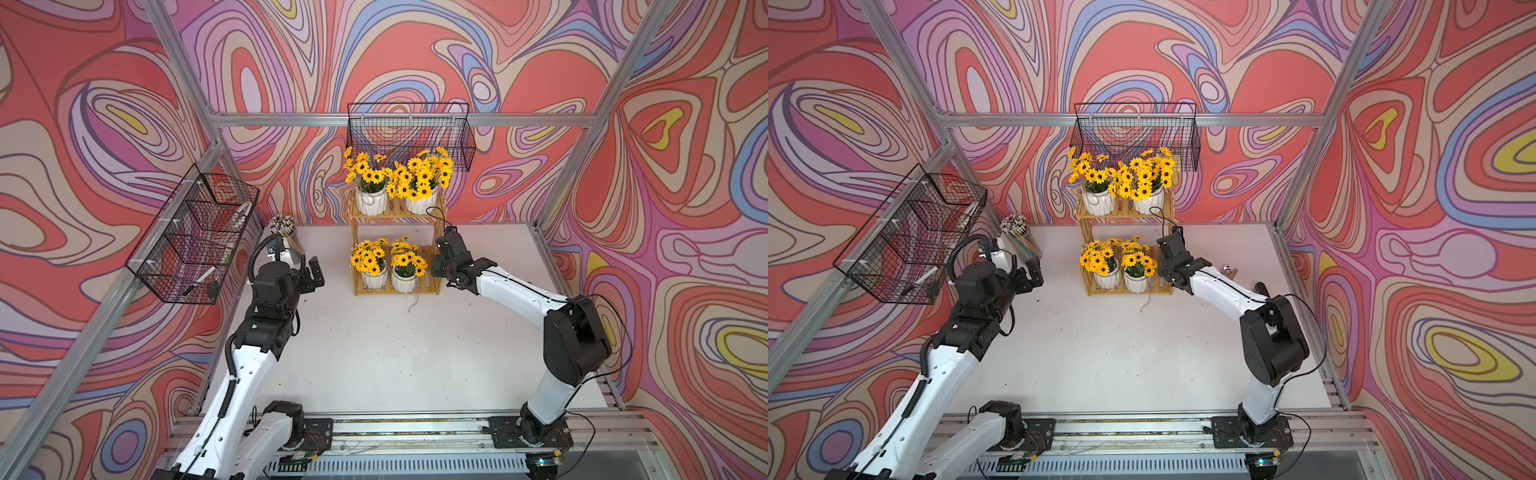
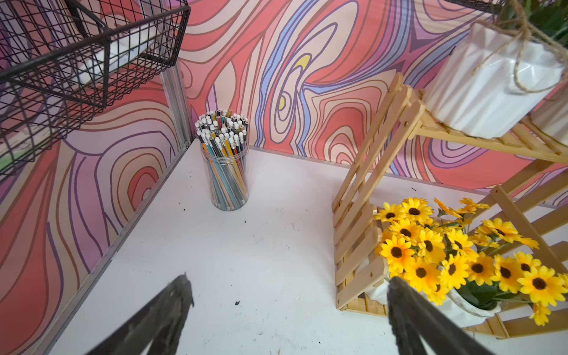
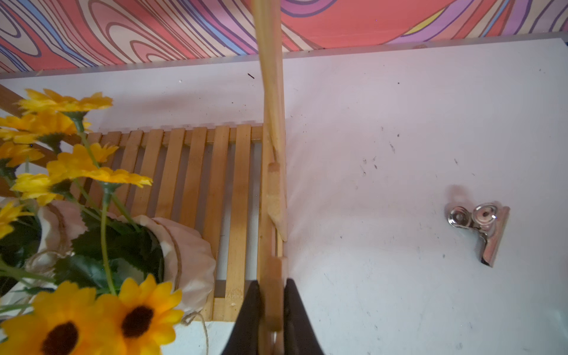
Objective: Take the sunflower pots off the shelves
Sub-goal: Move the shelf to the center of the board.
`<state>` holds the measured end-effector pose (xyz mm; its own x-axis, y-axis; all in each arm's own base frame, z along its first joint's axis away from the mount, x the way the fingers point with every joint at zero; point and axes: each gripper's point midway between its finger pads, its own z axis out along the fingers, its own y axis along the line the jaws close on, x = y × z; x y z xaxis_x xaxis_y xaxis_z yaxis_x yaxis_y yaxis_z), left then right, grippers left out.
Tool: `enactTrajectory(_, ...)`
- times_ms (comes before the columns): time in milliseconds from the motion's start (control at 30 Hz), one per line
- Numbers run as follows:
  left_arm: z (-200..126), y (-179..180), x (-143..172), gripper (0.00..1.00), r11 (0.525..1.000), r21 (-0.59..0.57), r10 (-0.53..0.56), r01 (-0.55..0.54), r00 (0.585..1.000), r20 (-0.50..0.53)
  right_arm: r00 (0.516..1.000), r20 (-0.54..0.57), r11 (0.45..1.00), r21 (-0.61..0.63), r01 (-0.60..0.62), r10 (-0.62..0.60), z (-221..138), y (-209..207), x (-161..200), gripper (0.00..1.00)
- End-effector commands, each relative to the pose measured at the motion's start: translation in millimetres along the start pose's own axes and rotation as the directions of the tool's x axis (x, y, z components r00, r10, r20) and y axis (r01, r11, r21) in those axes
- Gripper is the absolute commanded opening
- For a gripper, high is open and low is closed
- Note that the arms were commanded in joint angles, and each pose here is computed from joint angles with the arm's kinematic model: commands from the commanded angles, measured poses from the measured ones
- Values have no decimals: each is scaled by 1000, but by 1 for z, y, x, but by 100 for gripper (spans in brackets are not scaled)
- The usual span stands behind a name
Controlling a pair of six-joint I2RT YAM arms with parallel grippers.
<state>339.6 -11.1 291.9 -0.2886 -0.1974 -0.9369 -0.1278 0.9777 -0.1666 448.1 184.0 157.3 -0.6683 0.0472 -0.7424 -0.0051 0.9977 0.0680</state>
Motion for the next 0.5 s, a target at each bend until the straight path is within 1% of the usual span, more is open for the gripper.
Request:
enactTrajectory(0,-4,1,0,100,1000,0,-14,14,1000,8,998,57,1000,16,-20,20,-26,-4,-12,0)
enactTrajectory(467,-3,1,1,100,1000,2,-17,17,1000,10,1000,23,998,-54,-20,22,-44,0,9,0)
